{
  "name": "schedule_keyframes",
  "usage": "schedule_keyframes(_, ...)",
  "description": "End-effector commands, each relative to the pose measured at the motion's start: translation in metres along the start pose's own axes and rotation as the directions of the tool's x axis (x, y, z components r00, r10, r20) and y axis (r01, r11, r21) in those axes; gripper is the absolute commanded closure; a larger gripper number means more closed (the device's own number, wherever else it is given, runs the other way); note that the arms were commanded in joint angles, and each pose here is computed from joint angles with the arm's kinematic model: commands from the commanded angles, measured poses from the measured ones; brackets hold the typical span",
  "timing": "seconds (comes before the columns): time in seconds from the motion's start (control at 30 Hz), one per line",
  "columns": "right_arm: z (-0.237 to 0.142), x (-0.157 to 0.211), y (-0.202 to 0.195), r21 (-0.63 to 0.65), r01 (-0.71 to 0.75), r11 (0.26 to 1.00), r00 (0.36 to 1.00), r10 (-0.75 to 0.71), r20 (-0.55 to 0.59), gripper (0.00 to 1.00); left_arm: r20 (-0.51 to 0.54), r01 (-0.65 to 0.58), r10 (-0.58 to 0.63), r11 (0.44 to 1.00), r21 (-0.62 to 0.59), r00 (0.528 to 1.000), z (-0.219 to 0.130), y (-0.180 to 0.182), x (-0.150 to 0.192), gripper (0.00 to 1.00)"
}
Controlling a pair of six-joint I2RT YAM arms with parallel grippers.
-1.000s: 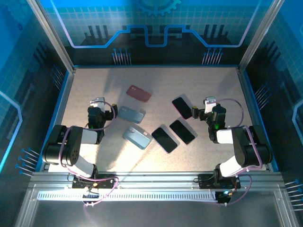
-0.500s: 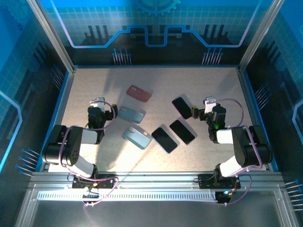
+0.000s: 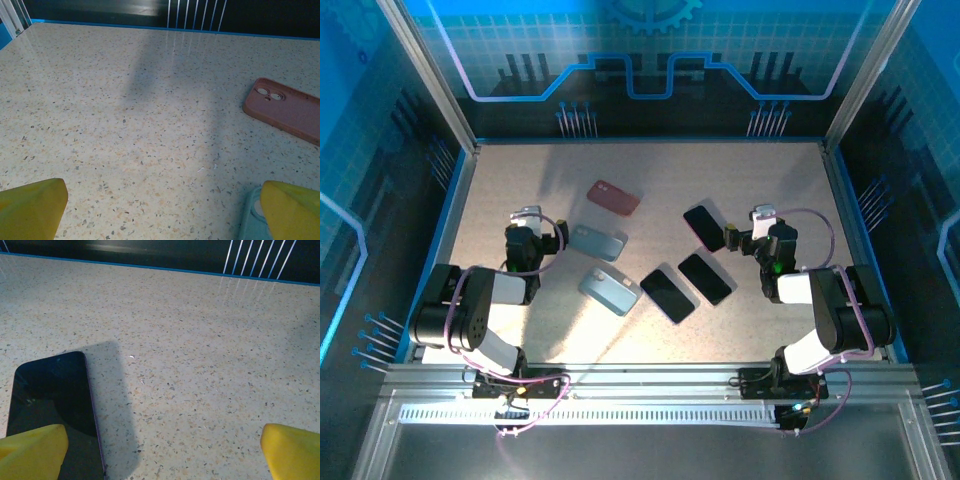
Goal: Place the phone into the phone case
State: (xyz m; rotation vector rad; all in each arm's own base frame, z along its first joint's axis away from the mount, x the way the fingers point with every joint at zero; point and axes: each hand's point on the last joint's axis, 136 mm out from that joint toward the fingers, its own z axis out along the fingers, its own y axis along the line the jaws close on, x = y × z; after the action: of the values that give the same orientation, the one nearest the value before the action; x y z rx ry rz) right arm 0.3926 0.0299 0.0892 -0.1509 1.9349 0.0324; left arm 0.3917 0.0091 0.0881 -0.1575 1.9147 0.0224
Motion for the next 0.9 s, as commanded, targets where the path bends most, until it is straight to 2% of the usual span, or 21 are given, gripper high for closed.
schedule_keyframes(0.0, 0.003, -0.010, 0.000, -0.009, 0.009, 1.000, 1.000, -0.009, 0.027, 0.00, 0.037, 0.005, -0.005, 1.000, 0.005, 0.999, 0.002, 0.000, -0.011, 0.01)
schedule_keyframes(0.17, -0.004, -0.026, -0.006, 0.084, 0.030, 0.996, 0.999, -0.033, 0.028, 0.00, 0.016, 0.050, -0.048, 0.988, -0.145, 0.999, -0.015, 0.023, -0.044, 0.07)
schedule_keyframes(0.3, -0.013, -0.050, 0.004, 0.168, 0.125, 0.978, 0.992, -0.125, -0.010, 0.00, 0.026, 0.142, -0.140, 0.985, -0.094, 0.990, -0.029, 0.012, -0.072, 0.09)
schedule_keyframes(0.4, -0.020, -0.058, 0.014, 0.145, 0.085, 0.986, 0.993, -0.072, -0.093, 0.00, 0.003, 0.203, -0.204, 0.977, -0.063, 0.979, -0.037, -0.003, -0.076, 0.09)
schedule_keyframes(0.43, -0.024, -0.054, 0.019, 0.119, 0.081, 0.990, 0.986, -0.063, -0.153, 0.00, -0.008, 0.219, -0.220, 0.974, -0.057, 0.975, -0.039, -0.008, -0.076, 0.09)
schedule_keyframes(0.67, -0.050, -0.025, 0.052, 0.029, -0.065, 0.997, 0.920, 0.071, -0.384, 0.00, -0.161, 0.259, -0.250, 0.965, 0.040, 0.955, -0.044, -0.058, -0.065, 0.12)
schedule_keyframes(0.87, -0.073, 0.016, 0.085, -0.032, -0.125, 0.992, 0.815, 0.084, -0.573, 0.00, -0.223, 0.264, -0.231, 0.955, 0.132, 0.947, -0.047, -0.094, -0.063, 0.14)
